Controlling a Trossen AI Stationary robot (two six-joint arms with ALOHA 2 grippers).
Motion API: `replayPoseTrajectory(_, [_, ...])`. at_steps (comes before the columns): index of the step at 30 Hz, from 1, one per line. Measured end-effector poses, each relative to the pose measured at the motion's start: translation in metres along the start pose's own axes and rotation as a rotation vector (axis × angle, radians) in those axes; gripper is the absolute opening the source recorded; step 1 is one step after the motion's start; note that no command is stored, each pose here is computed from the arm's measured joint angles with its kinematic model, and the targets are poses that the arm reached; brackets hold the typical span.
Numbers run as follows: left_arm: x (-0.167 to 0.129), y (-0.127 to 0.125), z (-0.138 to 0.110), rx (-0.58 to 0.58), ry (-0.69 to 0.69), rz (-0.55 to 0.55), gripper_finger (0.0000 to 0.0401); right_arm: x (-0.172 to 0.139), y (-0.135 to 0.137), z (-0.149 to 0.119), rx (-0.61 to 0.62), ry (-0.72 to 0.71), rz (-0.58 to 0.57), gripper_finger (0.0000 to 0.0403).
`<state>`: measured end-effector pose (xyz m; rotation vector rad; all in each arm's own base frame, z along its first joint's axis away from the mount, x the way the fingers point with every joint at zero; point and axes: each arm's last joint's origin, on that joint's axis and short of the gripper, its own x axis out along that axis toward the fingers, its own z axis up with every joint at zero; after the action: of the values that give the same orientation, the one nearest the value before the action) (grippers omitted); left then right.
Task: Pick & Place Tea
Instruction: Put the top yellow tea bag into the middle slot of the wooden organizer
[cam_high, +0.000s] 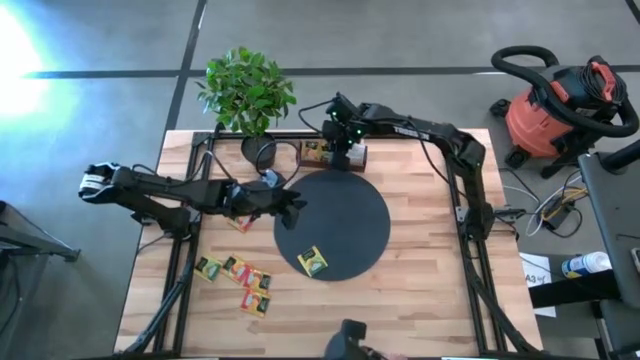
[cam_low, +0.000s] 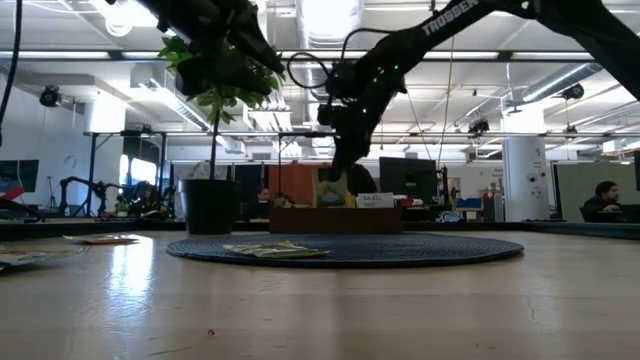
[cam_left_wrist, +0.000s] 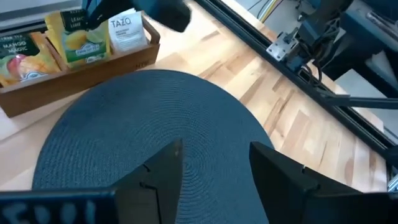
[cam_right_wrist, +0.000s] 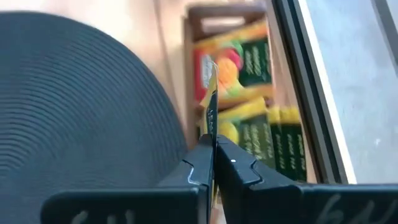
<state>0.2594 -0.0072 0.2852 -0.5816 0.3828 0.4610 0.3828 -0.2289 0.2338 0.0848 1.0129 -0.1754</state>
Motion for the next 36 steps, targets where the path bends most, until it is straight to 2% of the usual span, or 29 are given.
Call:
replayPoseTrajectory(12, [-0.001, 0.001, 0.001, 0.008, -0.035, 0.039, 0.0161, 0.004, -0.021, -0.009, 0.025, 0.011, -0.019, 0.0008])
replayPoseTrajectory(21, [0.000, 0.001, 0.001, 0.009, -0.033, 0.042, 0.0161, 0.012, -0.018, -0.020, 0.062, 0.032, 0.061, 0.0008])
replayPoseTrajectory(29, [0.000, 0.001, 0.001, 0.004, -0.033, 0.042, 0.0161, 0.017, -0.019, -0.021, 0.106, 0.000, 0.051, 0.0010])
replayPoseTrajectory(32, [0.000, 0.001, 0.001, 0.004, -0.033, 0.042, 0.0161, 0.017, -0.019, -0.020, 0.105, -0.007, 0.048, 0.0025])
replayPoseTrajectory(36, [0.000, 0.001, 0.001, 0.004, -0.033, 0.042, 0.0161, 0.017, -0.019, -0.020, 0.149, -0.005, 0.049, 0.0066])
